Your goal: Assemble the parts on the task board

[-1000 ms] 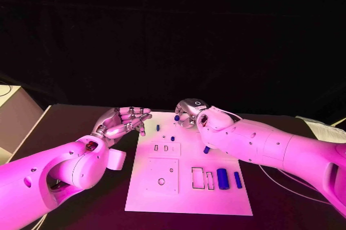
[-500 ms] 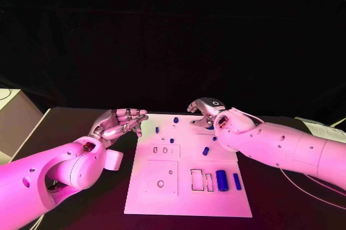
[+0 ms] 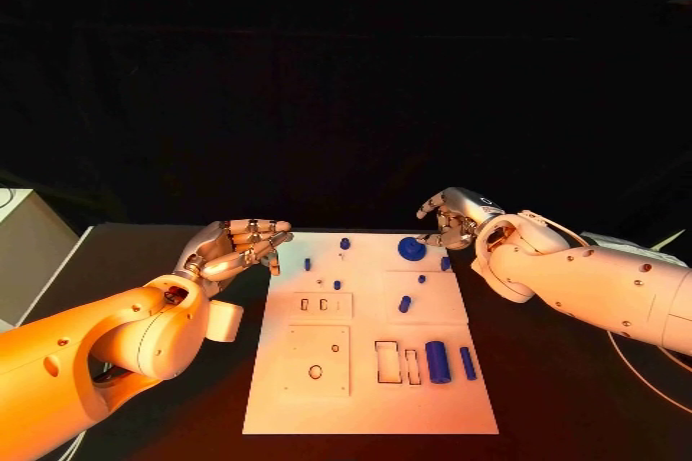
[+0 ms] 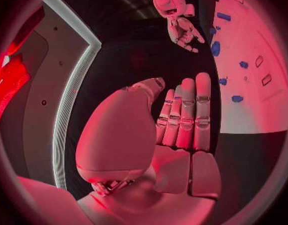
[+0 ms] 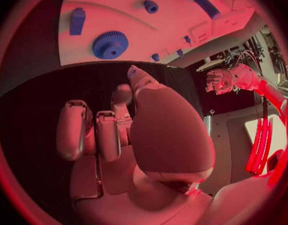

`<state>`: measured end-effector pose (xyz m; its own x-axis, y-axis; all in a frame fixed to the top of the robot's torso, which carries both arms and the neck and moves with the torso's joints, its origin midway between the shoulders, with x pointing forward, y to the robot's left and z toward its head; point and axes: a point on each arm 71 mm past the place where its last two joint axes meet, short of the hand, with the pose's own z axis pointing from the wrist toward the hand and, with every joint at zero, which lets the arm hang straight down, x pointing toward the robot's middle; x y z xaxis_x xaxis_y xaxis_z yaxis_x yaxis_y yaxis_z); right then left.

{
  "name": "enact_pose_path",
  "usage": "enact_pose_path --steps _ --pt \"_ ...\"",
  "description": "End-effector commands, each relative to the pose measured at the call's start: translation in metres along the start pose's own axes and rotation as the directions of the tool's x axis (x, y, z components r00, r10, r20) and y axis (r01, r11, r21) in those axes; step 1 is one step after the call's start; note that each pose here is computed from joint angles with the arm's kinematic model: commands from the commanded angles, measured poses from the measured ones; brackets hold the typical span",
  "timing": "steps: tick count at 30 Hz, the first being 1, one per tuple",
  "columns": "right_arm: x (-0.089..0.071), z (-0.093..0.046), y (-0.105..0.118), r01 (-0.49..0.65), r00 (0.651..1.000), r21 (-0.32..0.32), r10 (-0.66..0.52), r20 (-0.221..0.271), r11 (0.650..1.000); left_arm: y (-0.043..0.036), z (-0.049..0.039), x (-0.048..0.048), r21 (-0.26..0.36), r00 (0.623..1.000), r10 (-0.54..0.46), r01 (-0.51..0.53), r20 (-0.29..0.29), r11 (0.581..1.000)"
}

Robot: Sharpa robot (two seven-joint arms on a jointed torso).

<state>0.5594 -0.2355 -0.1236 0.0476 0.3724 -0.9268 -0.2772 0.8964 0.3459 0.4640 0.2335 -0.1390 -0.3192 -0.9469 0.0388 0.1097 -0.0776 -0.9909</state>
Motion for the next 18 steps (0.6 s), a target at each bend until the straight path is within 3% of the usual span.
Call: enact_pose_path --steps 1,6,18 --pt "0.005 -0.001 -0.009 -0.049 0.993 0.067 0.056 -0.100 0.997 -0.0013 0.0007 0.0030 0.014 1.000 -0.008 0.009 -0.027 1.000" --pt "0.004 -0.002 -0.017 -0.042 0.990 0.105 0.055 -0.127 0.994 -0.0011 0.0009 0.0038 0.014 0.999 -0.010 0.011 -0.031 1.000" --pt "0.016 0.007 -0.011 -0.030 0.985 0.131 0.052 -0.166 0.991 -0.0007 0.0013 0.0037 0.013 0.999 -0.010 0.010 -0.032 1.000"
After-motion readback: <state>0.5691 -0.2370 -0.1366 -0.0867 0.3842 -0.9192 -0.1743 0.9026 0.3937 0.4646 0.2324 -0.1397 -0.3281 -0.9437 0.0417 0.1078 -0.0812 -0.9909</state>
